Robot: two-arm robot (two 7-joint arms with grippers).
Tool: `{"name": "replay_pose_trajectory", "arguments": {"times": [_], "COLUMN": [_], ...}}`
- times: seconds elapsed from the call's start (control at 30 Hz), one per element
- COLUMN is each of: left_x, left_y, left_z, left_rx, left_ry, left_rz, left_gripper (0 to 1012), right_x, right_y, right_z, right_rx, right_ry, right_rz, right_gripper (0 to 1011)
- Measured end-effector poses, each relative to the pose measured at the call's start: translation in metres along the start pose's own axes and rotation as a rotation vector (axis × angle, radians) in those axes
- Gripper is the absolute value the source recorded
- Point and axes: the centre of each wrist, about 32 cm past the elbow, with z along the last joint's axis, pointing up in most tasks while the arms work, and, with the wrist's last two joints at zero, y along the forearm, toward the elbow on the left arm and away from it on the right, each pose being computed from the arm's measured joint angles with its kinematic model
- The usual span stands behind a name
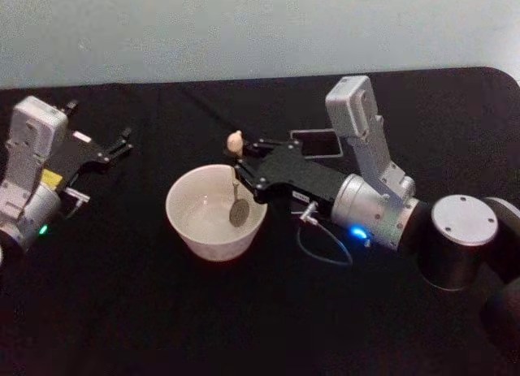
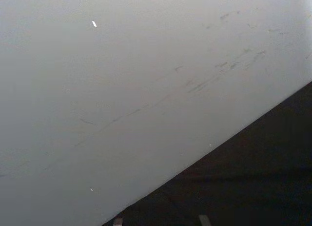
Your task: Pick up the stirring spoon with one hand, stir inside the cup, then place it back in its original position.
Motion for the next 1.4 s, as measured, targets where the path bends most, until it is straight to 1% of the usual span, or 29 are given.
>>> {"name": "replay_pose_trajectory", "arguments": {"times": [0.23,0.4,0.57,0.77,0.9,1.2,1.4], "left_x": [0.0000,0.0000,0.0000,0.0000,0.0000,0.0000,0.0000], "left_y": [0.0000,0.0000,0.0000,0.0000,0.0000,0.0000,0.0000], "left_z": [0.0000,0.0000,0.0000,0.0000,0.0000,0.0000,0.0000], "left_rx": [0.000,0.000,0.000,0.000,0.000,0.000,0.000], "left_ry": [0.000,0.000,0.000,0.000,0.000,0.000,0.000], "left_rz": [0.000,0.000,0.000,0.000,0.000,0.000,0.000], "left_gripper": [1001,1001,1001,1001,1001,1001,1001], "right_x": [-0.006,-0.012,-0.015,-0.019,-0.020,-0.018,-0.015], "right_y": [-0.010,-0.011,-0.010,-0.002,0.007,0.022,0.028], "right_z": [0.001,0.002,0.001,0.002,0.002,0.002,0.002], "right_rx": [-0.002,-0.002,-0.004,-0.001,0.000,0.001,0.002], "right_ry": [0.009,0.015,0.018,0.023,0.026,0.023,0.016], "right_rz": [0.025,0.044,0.057,0.066,0.066,0.049,0.027], "right_gripper": [204,204,204,204,204,204,204]}}
